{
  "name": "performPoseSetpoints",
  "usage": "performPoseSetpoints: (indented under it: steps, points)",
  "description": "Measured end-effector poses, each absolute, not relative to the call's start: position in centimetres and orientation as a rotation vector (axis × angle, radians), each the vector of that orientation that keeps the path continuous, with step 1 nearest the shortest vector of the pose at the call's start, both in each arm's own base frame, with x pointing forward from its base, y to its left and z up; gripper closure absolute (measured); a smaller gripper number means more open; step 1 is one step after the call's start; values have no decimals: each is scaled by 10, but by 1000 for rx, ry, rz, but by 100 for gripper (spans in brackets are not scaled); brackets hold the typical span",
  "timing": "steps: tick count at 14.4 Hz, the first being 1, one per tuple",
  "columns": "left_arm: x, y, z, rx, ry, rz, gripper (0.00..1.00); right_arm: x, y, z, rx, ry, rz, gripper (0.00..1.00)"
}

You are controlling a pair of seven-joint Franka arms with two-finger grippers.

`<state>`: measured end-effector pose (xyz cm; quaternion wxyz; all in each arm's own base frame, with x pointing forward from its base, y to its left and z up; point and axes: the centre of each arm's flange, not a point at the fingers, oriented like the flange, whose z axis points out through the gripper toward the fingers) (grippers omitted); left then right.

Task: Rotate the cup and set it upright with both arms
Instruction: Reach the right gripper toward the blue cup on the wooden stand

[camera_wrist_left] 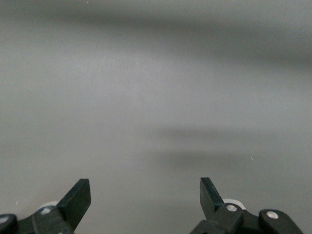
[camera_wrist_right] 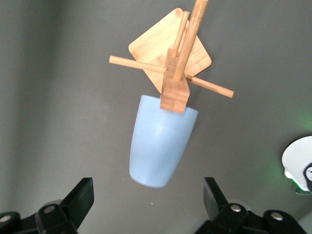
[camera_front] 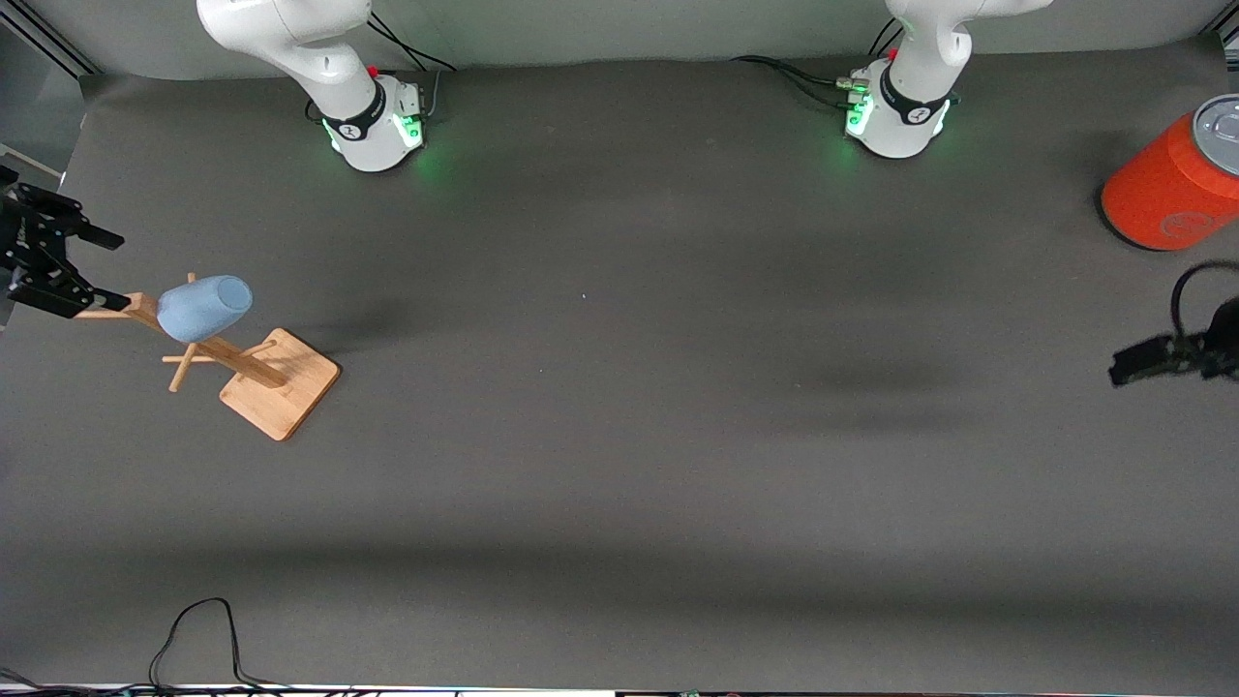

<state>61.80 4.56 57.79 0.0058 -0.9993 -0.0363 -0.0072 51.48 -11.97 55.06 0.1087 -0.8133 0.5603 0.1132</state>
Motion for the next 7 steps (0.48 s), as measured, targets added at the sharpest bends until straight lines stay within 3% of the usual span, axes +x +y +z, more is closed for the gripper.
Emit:
performPoseSetpoints:
  steps: [7]
  points:
    - [555,49,607,-3133,-132,-46,0,518,-111,492,-2302,1796,473,0]
